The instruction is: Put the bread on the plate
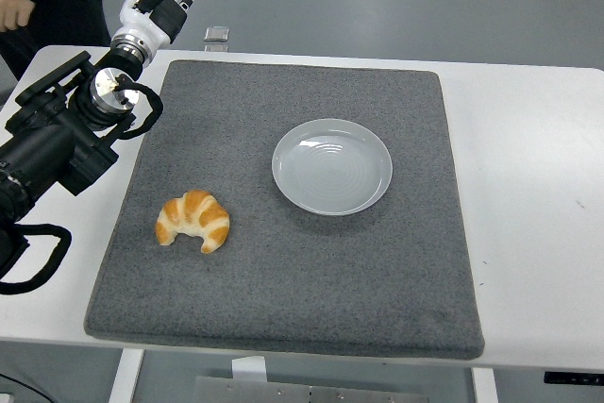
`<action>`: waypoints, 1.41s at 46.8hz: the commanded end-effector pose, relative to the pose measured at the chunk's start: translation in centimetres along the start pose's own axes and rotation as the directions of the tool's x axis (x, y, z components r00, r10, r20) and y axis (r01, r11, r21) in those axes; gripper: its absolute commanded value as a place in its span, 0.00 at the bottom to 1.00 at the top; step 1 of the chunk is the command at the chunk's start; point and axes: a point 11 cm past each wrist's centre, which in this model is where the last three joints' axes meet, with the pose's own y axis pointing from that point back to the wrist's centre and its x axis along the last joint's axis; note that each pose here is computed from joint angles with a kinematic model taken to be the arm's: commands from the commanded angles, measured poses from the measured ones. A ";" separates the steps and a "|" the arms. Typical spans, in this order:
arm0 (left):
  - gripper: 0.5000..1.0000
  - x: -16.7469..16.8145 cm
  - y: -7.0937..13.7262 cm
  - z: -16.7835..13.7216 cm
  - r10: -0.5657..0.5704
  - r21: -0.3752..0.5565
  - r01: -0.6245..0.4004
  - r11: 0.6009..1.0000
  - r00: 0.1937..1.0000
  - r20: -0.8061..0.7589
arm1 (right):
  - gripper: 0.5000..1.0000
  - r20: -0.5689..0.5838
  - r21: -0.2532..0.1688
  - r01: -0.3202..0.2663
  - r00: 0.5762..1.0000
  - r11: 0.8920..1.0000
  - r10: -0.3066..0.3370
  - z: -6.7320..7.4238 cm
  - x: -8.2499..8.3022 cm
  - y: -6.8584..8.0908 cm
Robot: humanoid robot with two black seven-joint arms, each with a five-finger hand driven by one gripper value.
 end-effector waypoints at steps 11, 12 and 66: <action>1.00 -0.6 -0.1 0.2 -0.016 0.002 0.016 1.000 1.000 0.012 | 0.86 0.000 0.000 -0.001 1.000 1.000 0.001 0.0 0.0 0.0; 1.00 -0.6 -0.1 0.3 -0.017 0.000 0.017 1.000 1.000 0.013 | 0.86 0.000 -0.001 0.001 1.000 1.000 -0.001 0.1 0.0 0.0; 1.00 -7.0 4.6 3.4 -0.507 0.379 0.357 0.854 0.406 0.760 | 0.86 0.000 0.000 -0.001 1.000 1.000 0.001 0.0 0.0 0.0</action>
